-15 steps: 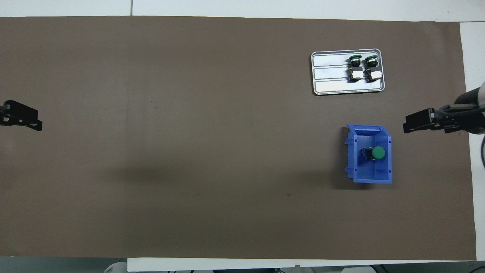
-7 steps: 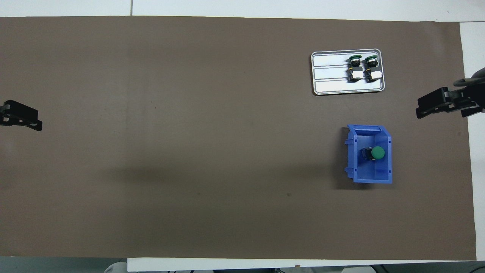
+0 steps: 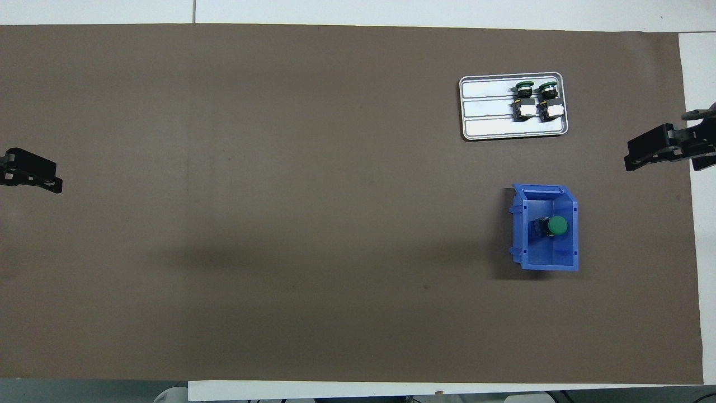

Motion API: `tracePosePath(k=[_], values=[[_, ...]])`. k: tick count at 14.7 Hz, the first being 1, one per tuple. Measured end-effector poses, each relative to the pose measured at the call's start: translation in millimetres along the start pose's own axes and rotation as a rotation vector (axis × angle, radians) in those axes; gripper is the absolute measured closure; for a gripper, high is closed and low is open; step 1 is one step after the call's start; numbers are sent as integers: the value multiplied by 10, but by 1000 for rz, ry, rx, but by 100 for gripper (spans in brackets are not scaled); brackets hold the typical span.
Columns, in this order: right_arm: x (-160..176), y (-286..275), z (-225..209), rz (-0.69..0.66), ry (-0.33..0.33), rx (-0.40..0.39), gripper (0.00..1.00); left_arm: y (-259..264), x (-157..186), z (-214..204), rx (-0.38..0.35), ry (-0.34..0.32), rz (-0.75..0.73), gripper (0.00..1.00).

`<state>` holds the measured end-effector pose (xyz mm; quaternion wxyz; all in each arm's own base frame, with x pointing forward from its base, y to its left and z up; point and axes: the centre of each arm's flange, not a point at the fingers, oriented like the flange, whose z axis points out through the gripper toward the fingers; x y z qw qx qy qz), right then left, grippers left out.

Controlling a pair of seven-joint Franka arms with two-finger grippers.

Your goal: Place and press button with both arms

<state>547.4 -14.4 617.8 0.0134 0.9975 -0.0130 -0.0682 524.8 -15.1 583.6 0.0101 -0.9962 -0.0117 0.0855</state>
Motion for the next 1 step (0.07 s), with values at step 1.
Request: tracePosePath(k=[1], values=[[-4, 4, -1, 0, 0, -3, 0, 0, 0, 0, 0, 0, 0, 0]])
